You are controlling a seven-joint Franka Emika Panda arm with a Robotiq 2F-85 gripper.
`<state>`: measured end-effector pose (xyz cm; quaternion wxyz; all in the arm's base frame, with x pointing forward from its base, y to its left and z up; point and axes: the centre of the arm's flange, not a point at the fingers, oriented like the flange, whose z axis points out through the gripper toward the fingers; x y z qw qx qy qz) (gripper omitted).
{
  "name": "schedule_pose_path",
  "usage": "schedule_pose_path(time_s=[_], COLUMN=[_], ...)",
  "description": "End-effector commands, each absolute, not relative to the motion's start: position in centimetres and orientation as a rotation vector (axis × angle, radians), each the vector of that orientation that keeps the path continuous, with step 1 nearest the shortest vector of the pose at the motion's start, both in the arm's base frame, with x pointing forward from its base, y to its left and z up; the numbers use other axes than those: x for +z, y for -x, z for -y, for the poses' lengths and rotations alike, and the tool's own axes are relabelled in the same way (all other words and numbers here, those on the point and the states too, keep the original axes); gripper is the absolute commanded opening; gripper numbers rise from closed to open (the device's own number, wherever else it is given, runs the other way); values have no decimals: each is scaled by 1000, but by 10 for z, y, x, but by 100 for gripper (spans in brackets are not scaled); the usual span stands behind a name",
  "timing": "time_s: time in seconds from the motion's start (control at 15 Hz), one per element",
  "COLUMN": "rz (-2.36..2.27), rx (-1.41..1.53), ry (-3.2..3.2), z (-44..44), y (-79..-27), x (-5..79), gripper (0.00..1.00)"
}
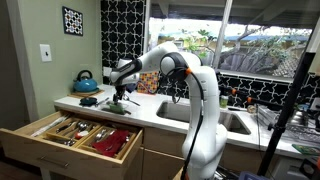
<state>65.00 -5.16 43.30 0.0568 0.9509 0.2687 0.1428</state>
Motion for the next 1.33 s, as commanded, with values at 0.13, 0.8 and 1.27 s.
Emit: schedule_pose_path(time_s=[0.13, 0.8, 1.27], rz=[-842, -810, -779], rx=[423, 442, 440], ry=[-2917, -2950, -2960], z=[58, 62, 61], y=[-655, -656, -657], x=[425, 425, 423], gripper=[72, 68, 62])
